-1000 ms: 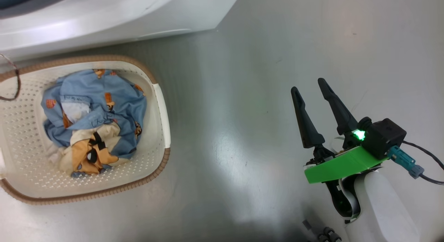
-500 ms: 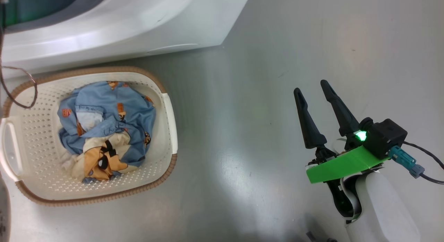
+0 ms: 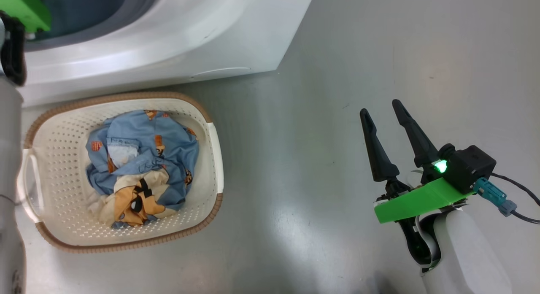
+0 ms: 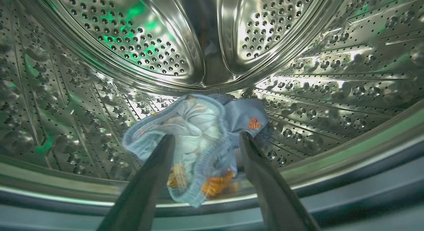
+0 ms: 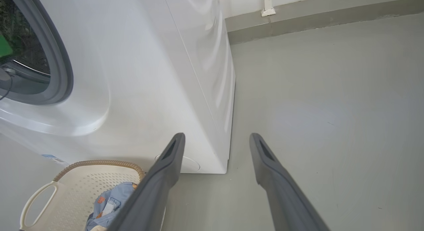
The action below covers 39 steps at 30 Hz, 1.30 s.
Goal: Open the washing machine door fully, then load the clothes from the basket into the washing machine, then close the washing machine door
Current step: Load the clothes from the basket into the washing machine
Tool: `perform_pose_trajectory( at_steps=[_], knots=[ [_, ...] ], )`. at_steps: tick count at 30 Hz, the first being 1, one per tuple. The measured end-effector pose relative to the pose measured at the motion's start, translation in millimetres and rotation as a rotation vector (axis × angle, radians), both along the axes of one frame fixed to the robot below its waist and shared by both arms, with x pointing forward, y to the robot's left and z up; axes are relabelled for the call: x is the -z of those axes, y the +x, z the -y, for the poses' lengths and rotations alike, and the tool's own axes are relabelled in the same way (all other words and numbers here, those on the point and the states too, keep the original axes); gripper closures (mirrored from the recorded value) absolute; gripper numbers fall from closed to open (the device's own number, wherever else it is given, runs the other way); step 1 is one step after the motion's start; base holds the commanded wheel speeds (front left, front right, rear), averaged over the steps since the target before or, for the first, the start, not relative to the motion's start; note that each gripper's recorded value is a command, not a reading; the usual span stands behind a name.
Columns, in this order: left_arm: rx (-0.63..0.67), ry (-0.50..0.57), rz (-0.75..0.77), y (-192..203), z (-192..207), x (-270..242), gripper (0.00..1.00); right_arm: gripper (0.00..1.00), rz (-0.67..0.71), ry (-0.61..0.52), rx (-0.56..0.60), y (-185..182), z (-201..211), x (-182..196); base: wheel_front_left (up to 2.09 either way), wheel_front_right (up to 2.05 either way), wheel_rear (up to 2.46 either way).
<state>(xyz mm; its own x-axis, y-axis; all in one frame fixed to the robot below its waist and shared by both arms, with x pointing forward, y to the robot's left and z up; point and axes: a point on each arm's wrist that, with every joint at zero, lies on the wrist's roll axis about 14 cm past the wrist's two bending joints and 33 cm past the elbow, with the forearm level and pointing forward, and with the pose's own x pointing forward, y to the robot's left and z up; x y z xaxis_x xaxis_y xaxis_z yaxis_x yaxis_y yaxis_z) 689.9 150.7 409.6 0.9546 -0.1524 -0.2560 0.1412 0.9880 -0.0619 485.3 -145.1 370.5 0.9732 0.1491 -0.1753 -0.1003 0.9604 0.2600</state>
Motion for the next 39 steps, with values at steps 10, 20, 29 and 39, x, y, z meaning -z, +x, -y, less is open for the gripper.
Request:
perform_pose_trajectory(
  at_steps=[10, 20, 29, 39],
  knots=[
    [-0.002, -0.006, -0.033, -20, -1, 5, 0.0, 0.0, 0.029, 0.008, 0.008, 1, 1, -14, 0.0, 0.0, 0.0],
    [-0.013, -0.035, -0.004, -50, -4, 1, 0.0, 0.0, 0.046, 0.017, 0.004, -4, -2, -26, 0.0, 0.0, 0.0],
    [-0.008, -0.06, 0.089, -87, -5, -24, 0.0, 0.0, 0.073, 0.024, -0.003, -15, -6, -44, 0.0, 0.0, 0.0],
    [-0.059, -0.118, 0.238, -141, -11, -64, 0.0, 0.0, 0.105, 0.025, -0.006, -29, -8, -65, 0.0, 0.0, 0.0]
  ],
)
